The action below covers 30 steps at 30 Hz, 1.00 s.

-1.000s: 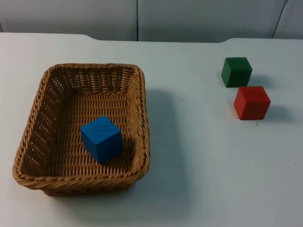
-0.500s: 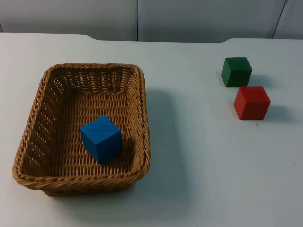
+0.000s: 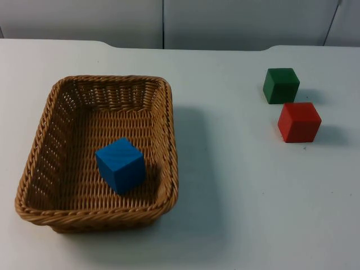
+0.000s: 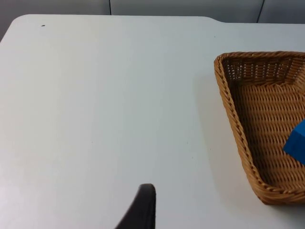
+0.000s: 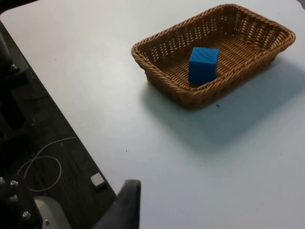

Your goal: Pick up the basket with the left hand and place the blue cube into the basket with the right hand.

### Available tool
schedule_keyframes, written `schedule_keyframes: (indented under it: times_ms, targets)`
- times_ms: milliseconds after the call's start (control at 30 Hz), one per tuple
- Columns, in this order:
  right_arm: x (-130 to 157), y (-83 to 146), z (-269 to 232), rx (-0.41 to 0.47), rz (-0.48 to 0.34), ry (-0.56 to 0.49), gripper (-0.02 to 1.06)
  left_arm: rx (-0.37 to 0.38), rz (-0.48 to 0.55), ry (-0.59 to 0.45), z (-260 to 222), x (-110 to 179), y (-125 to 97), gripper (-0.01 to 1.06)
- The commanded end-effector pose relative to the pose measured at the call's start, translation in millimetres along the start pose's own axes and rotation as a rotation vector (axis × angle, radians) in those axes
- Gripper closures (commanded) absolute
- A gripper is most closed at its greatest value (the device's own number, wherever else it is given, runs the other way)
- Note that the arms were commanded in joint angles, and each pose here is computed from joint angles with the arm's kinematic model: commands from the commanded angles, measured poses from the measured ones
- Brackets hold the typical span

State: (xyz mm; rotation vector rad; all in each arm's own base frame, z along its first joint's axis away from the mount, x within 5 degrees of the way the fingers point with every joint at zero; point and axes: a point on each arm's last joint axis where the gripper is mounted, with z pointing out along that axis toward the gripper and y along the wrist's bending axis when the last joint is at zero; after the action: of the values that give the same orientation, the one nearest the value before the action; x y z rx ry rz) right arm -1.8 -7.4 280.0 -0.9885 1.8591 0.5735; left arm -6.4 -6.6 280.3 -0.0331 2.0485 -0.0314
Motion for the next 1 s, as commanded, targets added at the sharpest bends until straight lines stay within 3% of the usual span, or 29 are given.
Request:
schedule_keyframes:
  times_ms: [0,267,400,433,800,833,967]
  targets:
    - [1.3,0.5,1.2,-0.002,-0.005,-0.002,0.00,0.000,-0.004,-0.003,0.2,0.8,0.0,0.18]
    - [1.3,0.8,1.1,0.020,0.009,-0.001,0.00,0.000,-0.004,-0.003,0.2,0.8,0.0,0.18]
    - [1.4,1.9,0.9,0.160,0.082,0.002,0.00,0.000,-0.004,-0.003,0.2,0.8,0.0,0.18]
    - [1.4,1.9,0.9,0.160,0.082,0.002,0.00,0.000,-0.004,-0.003,0.2,0.8,0.0,0.18]
    - [1.2,5.3,1.3,0.597,0.311,0.011,0.00,0.000,-0.004,-0.003,0.2,0.8,0.0,0.18]
    - [1.2,5.3,1.3,0.597,0.311,0.011,0.00,0.000,-0.004,-0.003,0.2,0.8,0.0,0.18]
    - [0.9,6.3,1.7,0.734,0.383,0.014,0.00,0.000,-0.004,-0.003,0.2,0.8,0.0,0.18]
